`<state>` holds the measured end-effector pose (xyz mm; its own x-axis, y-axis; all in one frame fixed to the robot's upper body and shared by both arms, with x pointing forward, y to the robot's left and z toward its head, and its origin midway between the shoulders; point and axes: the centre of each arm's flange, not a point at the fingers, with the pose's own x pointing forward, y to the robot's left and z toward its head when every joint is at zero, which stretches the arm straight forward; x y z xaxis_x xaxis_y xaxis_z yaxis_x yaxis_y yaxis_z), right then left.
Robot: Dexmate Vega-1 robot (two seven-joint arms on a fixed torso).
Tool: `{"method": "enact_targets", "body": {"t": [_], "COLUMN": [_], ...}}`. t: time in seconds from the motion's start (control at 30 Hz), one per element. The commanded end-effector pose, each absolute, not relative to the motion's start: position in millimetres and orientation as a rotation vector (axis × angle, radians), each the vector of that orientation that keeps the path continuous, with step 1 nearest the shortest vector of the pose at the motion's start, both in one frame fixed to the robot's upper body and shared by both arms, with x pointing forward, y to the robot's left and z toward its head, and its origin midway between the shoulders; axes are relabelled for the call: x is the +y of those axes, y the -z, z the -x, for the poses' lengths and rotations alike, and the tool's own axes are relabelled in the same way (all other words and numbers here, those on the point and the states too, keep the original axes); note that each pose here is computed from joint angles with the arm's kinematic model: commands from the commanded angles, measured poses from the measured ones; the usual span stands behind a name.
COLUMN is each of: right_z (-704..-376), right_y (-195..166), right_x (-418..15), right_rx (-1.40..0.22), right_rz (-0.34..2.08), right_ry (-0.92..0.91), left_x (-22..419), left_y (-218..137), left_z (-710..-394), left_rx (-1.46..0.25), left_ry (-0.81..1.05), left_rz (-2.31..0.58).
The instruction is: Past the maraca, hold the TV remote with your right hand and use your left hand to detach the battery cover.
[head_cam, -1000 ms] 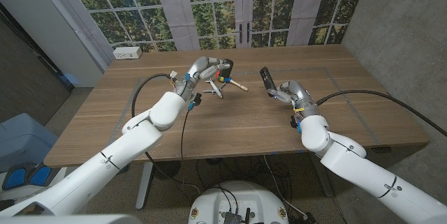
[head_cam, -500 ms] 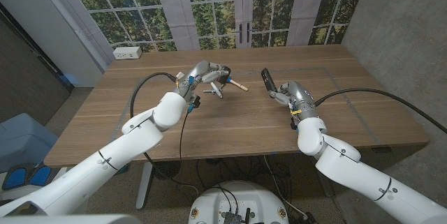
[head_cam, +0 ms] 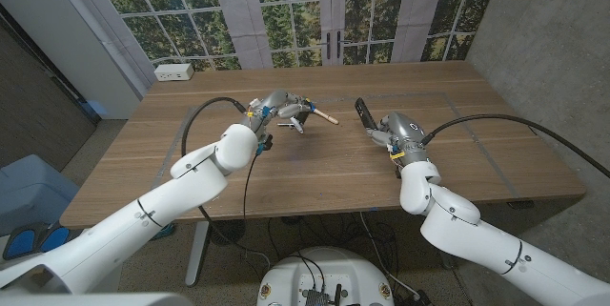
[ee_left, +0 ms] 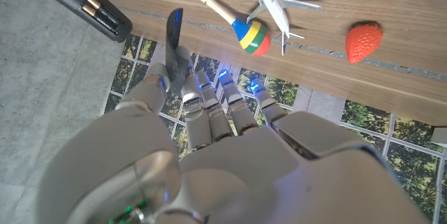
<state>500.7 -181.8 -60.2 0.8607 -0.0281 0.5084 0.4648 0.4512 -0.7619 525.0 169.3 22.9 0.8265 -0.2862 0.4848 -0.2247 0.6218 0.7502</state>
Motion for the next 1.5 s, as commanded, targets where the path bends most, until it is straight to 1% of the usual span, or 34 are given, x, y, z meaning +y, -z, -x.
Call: {"method": "enact_targets", "body": {"t": [0.03,0.53,1.0,1.17,1.33,1.5], "right_z": [-508,-519,-528,-530,-533,-536], "right_y": [65,69,70,69,67,67], "right_x": [-180,-177,-169,-165,-165,-164], "right_rx": [-0.431,-0.422,-0.336,-0.301,-0.247,-0.225], "right_rz": [1.128,1.206,1.338,1.364,1.364,1.376], "right_ry": [0.342,0.387,0.424,0.423,0.367,0.349], "left_x": [167,156,148,147,145,143], "left_y": [-17,-14,-10,-9,-8,-6], "left_z": [-535,-544,-552,-553,-556,-558], "left_rx": [-0.542,-0.496,-0.473,-0.471,-0.458,-0.447], "left_ry": [0.021,-0.008,-0.001,-0.006,0.032,0.027], "left_rz": [-0.995,-1.140,-1.233,-1.256,-1.260,-1.288]}}
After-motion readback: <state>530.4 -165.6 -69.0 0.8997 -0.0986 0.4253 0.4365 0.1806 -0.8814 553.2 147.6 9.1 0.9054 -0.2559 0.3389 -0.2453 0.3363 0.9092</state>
